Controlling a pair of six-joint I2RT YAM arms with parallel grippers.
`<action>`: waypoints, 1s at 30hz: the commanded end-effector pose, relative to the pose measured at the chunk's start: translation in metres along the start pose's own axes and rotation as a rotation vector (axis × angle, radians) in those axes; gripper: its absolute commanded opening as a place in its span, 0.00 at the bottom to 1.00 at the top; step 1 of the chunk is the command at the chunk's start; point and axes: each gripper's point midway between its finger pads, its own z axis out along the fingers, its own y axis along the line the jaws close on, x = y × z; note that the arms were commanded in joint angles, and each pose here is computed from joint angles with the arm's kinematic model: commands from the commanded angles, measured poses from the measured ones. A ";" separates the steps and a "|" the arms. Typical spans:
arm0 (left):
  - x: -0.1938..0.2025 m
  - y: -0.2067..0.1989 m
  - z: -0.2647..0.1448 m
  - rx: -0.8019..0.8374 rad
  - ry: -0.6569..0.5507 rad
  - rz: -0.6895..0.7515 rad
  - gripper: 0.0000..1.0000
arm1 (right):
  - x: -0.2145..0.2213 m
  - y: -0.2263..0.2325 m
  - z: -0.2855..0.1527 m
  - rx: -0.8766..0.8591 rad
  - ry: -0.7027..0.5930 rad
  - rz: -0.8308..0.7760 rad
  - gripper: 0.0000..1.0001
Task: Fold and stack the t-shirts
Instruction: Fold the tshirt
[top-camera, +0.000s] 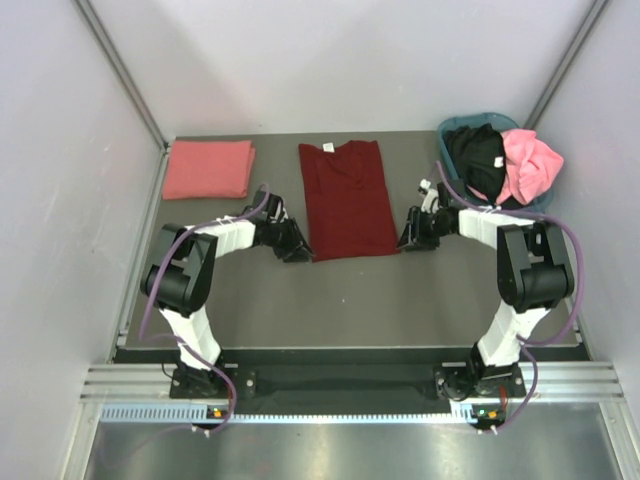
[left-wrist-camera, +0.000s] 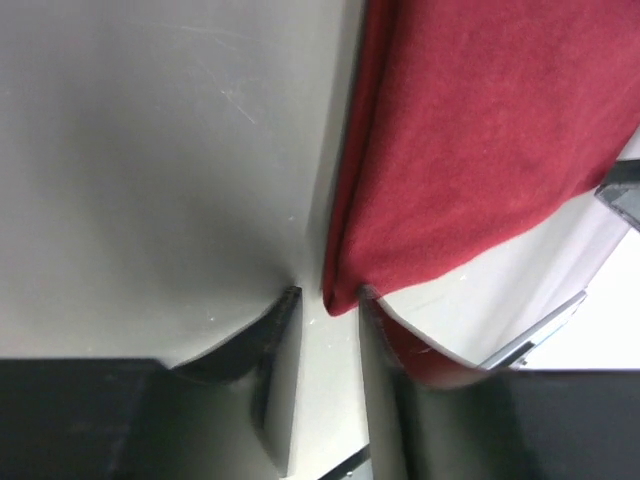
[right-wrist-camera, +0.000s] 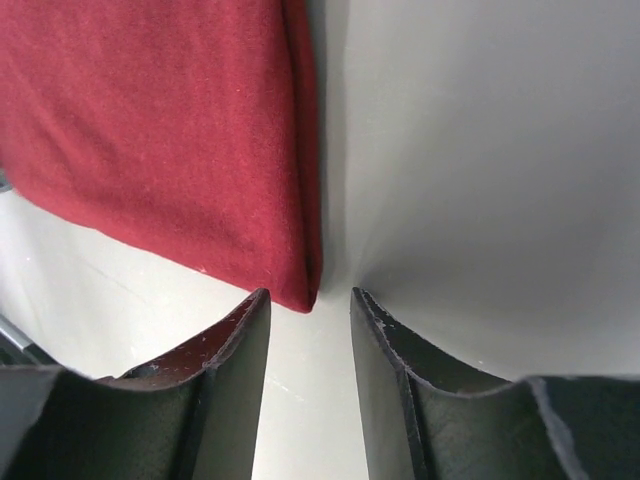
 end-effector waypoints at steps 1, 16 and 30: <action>0.006 0.025 0.009 -0.097 0.019 -0.023 0.25 | 0.017 -0.003 0.006 0.015 0.036 -0.007 0.39; 0.009 0.031 -0.008 -0.163 0.033 0.015 0.00 | 0.043 0.003 0.001 -0.011 0.055 0.013 0.00; 0.061 0.036 -0.060 -0.095 0.057 0.125 0.16 | 0.120 0.019 -0.011 0.097 0.087 -0.024 0.00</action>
